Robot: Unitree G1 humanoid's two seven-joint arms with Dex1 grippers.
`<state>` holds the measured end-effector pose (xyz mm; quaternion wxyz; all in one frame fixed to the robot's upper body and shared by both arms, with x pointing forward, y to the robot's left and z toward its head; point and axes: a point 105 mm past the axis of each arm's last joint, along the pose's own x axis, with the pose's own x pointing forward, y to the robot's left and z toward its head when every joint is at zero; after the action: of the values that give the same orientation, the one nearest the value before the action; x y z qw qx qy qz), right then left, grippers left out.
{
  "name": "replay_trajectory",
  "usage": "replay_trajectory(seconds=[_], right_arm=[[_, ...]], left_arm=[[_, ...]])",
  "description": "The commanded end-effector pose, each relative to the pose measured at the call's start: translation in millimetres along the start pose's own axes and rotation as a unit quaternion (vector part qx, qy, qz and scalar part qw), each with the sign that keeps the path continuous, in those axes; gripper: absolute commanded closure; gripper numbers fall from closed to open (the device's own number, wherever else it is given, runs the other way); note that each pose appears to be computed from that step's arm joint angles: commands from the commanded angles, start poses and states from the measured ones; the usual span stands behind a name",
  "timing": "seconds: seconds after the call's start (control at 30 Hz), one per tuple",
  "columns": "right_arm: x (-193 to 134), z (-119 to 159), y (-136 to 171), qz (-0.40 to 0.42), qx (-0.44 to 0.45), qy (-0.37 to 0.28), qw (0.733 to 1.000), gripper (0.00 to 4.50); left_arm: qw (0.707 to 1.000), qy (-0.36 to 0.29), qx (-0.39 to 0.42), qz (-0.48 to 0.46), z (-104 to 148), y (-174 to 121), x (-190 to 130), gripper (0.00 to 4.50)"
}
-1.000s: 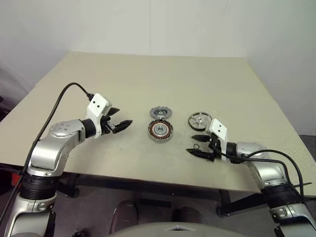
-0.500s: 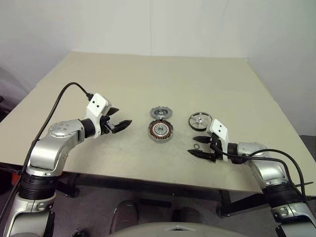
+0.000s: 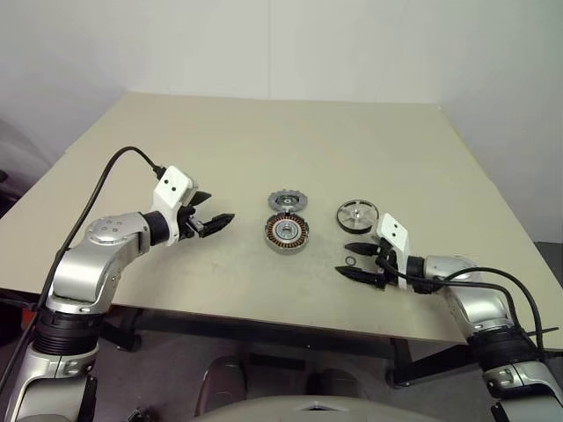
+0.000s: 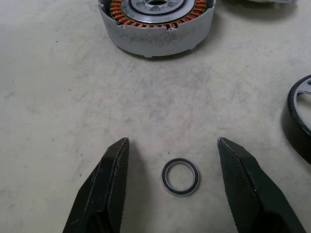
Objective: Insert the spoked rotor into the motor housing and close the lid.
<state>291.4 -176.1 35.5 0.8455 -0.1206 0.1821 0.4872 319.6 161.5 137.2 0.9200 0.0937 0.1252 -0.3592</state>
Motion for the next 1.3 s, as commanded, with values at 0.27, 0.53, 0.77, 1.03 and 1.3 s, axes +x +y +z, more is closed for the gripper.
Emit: replay_trajectory(seconds=[0.27,0.53,0.77,1.03,1.3], right_arm=[[-4.4,4.0,-14.4,-0.024,0.004,0.000,1.000,3.90],[-2.3,8.9,-15.4,-0.022,0.006,-0.006,1.000,3.89],[-1.3,60.7,-12.5,-0.015,-0.011,-0.098,0.995,3.89],[15.6,99.0,-6.5,0.002,-0.031,-0.140,0.990,3.89],[54.0,88.4,-11.9,0.011,-0.033,-0.115,0.993,3.89]], left_arm=[[0.999,-0.018,0.023,0.011,14.2,7.2,-4.3,0.40],[0.999,-0.019,0.024,0.013,14.6,8.0,-4.9,0.40],[1.000,-0.018,0.022,0.012,13.4,7.1,-3.9,0.40],[0.999,-0.016,0.022,0.017,12.3,10.1,-5.8,0.40],[0.999,-0.016,0.021,0.023,13.2,11.7,-7.0,0.40]])
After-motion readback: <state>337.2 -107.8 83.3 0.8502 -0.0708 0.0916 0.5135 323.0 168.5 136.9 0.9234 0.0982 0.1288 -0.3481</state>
